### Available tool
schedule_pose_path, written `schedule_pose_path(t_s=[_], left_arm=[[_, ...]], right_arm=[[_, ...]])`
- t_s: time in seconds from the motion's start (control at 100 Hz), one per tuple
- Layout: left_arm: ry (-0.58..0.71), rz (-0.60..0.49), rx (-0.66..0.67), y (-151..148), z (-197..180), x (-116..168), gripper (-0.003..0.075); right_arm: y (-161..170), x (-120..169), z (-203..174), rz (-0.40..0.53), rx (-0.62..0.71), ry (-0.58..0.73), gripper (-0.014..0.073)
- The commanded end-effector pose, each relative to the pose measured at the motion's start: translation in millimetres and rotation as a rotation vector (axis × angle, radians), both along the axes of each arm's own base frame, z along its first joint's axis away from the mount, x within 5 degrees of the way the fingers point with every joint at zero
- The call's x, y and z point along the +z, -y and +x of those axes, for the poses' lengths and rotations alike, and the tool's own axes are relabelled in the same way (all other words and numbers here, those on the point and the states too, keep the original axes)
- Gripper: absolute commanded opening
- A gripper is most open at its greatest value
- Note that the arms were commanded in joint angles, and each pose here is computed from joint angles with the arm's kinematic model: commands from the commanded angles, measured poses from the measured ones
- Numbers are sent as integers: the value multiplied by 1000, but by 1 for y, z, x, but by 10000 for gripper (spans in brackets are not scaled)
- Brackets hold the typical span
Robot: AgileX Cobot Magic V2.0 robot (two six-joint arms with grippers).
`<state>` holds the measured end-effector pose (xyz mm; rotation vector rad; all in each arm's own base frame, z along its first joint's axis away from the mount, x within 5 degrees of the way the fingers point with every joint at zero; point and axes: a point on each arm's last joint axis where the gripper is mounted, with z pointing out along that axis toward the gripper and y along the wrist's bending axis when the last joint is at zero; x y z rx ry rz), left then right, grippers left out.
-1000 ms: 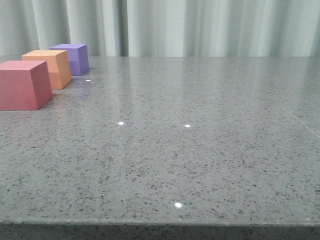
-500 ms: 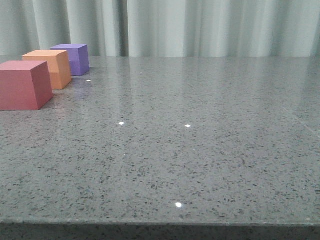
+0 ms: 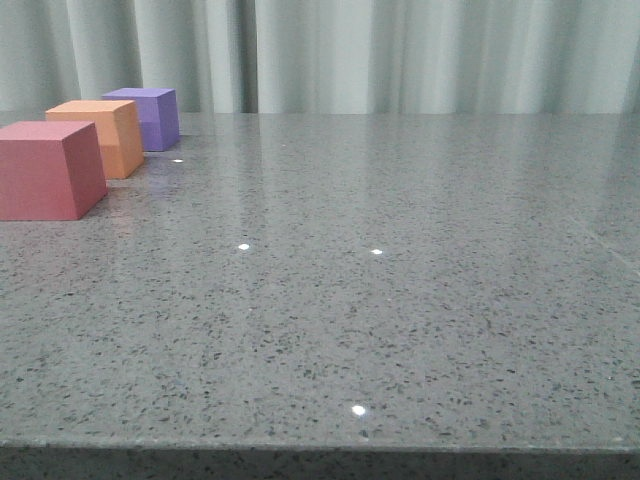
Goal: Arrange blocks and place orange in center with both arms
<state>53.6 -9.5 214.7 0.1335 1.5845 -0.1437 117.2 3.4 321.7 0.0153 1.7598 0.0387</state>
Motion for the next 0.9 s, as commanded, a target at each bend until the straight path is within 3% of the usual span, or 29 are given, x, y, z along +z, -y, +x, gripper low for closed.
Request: schedule_pose_path(t_s=[0.0,0.14,0.89], left_arm=[[142,-40,28,-2,-3,5,-20],[128,-34,79,-4,1,-12,-20],[184,-43,84,-5,0,-7,-20]], right_arm=[[-1,16,0,-15,11,108,-69],[-1,16,0,-15,11,107,-69],[-1,16,0,-15,11,108,-69]])
